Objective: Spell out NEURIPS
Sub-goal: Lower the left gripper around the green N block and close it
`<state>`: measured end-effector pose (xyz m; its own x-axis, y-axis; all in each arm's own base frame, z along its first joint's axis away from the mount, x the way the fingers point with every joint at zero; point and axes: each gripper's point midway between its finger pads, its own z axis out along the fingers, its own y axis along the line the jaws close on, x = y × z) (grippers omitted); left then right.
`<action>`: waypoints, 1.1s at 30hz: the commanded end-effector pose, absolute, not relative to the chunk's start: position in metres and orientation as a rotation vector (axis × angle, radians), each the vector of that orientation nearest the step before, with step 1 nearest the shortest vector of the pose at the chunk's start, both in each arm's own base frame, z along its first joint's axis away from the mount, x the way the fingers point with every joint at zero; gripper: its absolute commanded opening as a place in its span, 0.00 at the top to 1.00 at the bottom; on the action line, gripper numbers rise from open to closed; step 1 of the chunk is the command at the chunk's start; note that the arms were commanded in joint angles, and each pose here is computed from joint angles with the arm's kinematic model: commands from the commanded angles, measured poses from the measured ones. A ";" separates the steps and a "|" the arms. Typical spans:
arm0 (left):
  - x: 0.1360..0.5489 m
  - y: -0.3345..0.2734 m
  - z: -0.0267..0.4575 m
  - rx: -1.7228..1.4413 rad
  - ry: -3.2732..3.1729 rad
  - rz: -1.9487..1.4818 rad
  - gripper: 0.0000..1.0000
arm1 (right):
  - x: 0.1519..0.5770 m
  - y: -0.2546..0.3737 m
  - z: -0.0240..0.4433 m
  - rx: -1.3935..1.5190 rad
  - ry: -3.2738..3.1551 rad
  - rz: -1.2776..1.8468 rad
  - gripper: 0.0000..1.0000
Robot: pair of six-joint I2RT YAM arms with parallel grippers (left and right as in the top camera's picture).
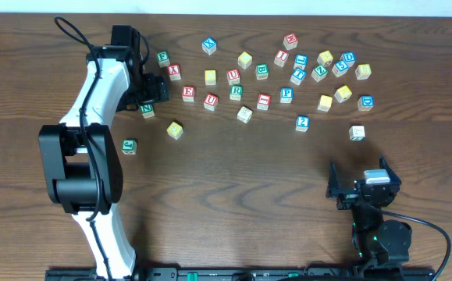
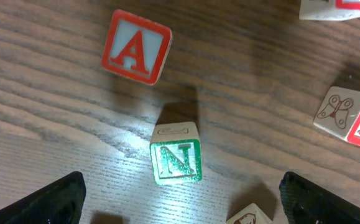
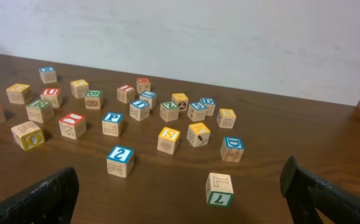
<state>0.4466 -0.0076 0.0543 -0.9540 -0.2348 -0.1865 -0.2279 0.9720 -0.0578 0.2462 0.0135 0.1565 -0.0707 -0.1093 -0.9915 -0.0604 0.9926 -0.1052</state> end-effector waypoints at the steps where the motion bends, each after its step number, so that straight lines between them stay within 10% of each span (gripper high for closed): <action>1: 0.443 -0.006 0.043 -0.339 2.951 -0.048 0.02 | 0.246 0.011 0.156 -0.110 1.647 -0.036 0.01; 33: 0.433 -0.003 0.003 -0.353 3.044 -0.010 0.06 | 0.246 0.011 0.155 -0.110 1.647 -0.036 0.01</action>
